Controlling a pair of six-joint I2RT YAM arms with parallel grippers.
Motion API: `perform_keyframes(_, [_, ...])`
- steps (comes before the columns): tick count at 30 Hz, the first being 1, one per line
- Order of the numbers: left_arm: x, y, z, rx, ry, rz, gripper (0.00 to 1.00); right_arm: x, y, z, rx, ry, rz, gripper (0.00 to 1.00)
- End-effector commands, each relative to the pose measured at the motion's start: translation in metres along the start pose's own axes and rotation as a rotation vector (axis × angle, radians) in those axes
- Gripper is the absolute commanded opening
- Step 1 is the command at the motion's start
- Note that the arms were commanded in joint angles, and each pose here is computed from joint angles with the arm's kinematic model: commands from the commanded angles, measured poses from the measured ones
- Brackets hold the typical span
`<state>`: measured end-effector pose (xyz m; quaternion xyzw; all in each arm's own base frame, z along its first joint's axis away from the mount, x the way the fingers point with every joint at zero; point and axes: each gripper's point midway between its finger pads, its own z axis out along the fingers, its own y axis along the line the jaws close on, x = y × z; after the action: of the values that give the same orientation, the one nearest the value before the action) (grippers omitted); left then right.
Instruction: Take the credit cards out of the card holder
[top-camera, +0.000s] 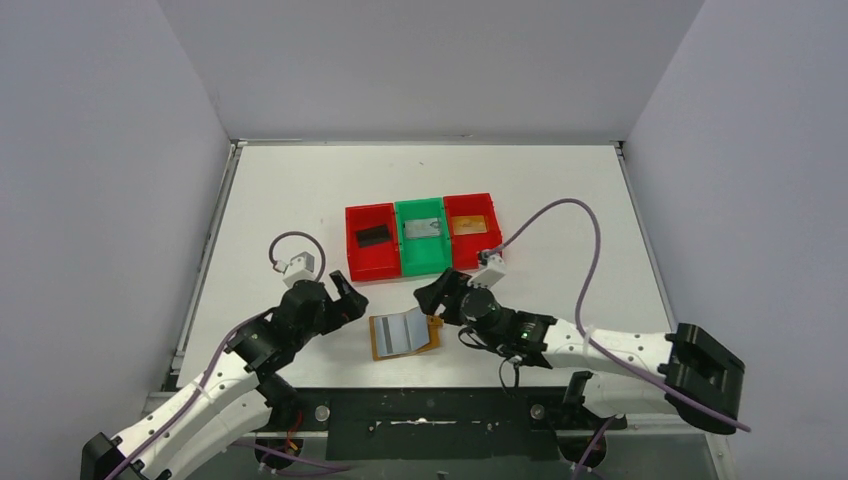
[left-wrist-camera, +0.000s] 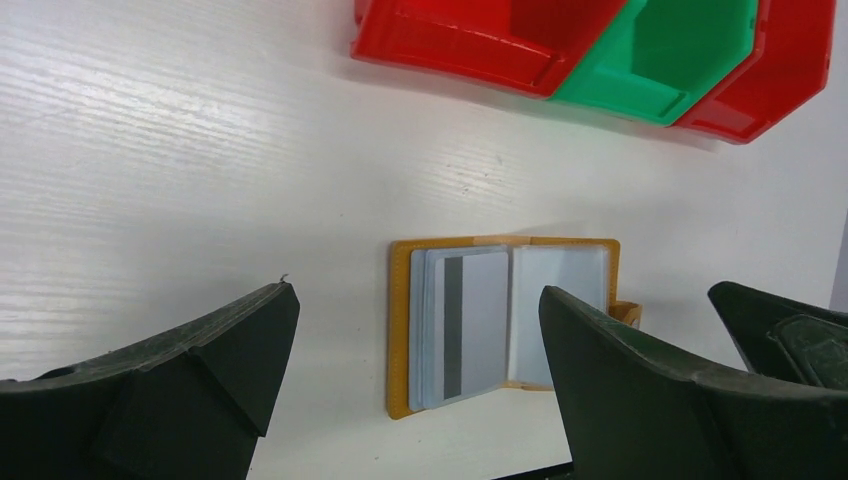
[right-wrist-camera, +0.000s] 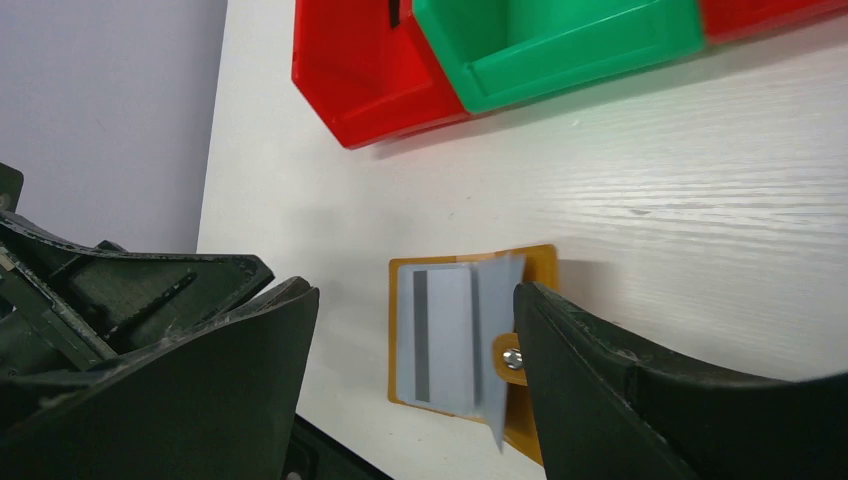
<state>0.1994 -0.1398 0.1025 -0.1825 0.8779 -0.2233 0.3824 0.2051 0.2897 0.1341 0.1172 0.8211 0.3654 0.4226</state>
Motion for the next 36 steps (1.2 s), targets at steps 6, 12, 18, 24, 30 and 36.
perform_keyframes(6, [0.0,-0.009,-0.002,0.043,0.021,-0.009,0.91,0.046,0.054,0.038,-0.065,0.206,-0.052,0.61])
perform_keyframes(12, [0.005,-0.011,-0.001,0.056,0.055,0.016,0.86,0.075,0.031,0.046,0.005,0.298,-0.001,0.56])
perform_keyframes(18, [0.012,-0.017,0.003,0.091,0.086,0.021,0.81,0.097,0.011,0.045,0.053,0.385,0.014,0.5])
perform_keyframes(24, [0.021,-0.033,0.005,0.165,0.148,0.057,0.71,0.106,-0.004,0.044,0.071,0.412,0.038,0.44])
perform_keyframes(30, [0.037,-0.045,0.009,0.23,0.236,0.09,0.58,0.107,-0.014,0.045,0.087,0.426,0.051,0.41])
perform_keyframes(36, [0.054,-0.052,0.015,0.268,0.325,0.11,0.52,0.109,-0.021,0.045,0.06,0.442,0.097,0.31])
